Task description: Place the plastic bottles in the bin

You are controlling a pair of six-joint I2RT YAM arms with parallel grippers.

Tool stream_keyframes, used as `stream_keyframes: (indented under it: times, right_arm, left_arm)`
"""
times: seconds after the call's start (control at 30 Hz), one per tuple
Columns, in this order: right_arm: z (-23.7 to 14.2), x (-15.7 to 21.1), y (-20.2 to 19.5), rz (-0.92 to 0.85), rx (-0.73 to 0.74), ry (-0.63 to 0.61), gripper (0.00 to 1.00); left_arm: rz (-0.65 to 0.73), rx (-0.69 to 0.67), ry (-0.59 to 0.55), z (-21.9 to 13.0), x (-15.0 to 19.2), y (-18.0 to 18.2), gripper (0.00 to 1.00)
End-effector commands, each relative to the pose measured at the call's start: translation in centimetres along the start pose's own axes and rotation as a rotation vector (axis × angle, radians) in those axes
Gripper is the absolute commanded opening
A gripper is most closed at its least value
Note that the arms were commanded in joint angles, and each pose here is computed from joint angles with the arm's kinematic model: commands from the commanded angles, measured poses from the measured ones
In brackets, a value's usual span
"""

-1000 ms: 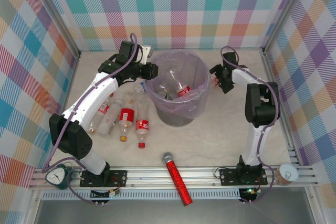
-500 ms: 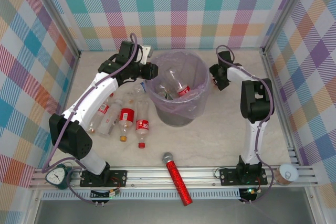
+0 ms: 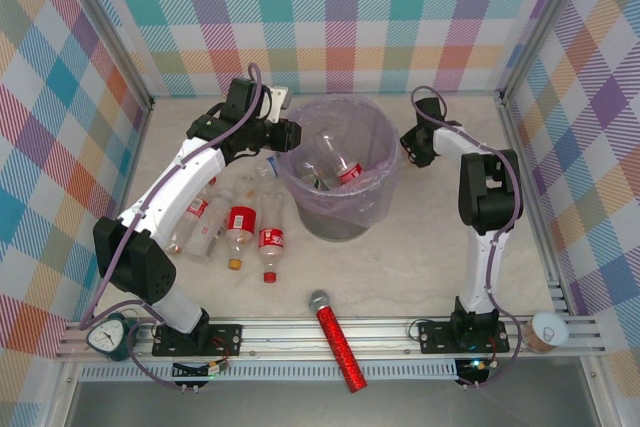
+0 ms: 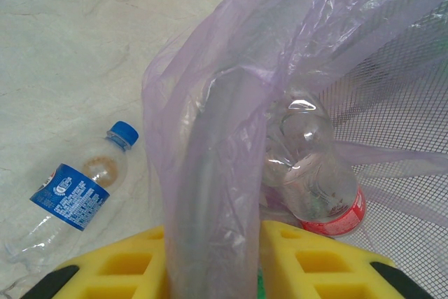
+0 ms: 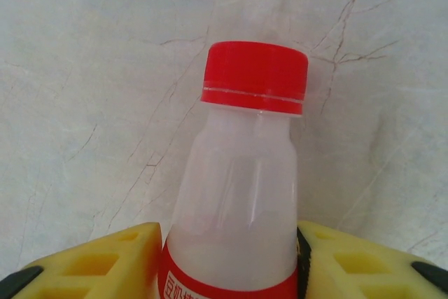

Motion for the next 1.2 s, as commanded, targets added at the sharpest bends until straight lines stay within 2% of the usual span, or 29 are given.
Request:
stream_keyframes:
  times: [0.0,0.17,0.3,0.63,0.77,0.97,1.17]
  right_arm:
    - [-1.4,-1.2,-0.4,-0.060,-0.019,-0.042,0.47]
    - [-4.5,-2.1,1.0,-0.164,-0.083,-0.074,0.46]
    - [-8.3,-2.8,2.2,-0.263,-0.132,-0.115,0.46]
    - [-20.7,-5.3,2.6,-0.508,-0.157,-0.417,0.44]
    - [-26.6,-4.8,3.9,-0.609,-0.333,-0.550,0.40]
    - [-34.8,-3.2,6.0,-0.668,-0.547,-0.555,0.41]
    - [-40.6,0.2,8.3,-0.747,-0.800,-0.570,0.42]
  left_arm:
    - [-0.007,-0.061,0.195,2.3,4.7,1.5,0.33]
    - [-0.009,-0.056,0.196,2.3,4.6,1.5,0.33]
    - [-0.017,-0.036,0.186,2.2,4.4,1.1,0.33]
    - [-0.020,-0.031,0.195,2.4,4.6,1.1,0.33]
    - [-0.023,-0.025,0.196,2.5,4.6,1.0,0.33]
    - [-0.025,-0.001,0.209,3.2,4.6,-0.4,0.33]
    - [-0.021,0.021,0.229,3.8,4.5,-2.0,0.34]
Point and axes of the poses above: each hand's point on the last joint's axis, 136 mm out from that joint toward the fingers, its own z axis out along the fingers, its own y axis along the line the jaws close on, x = y × z, the point moved 4 cm from there along -z, back along the fingers, and after that the axes turned 1 degree about z, right-handed, at the moved point
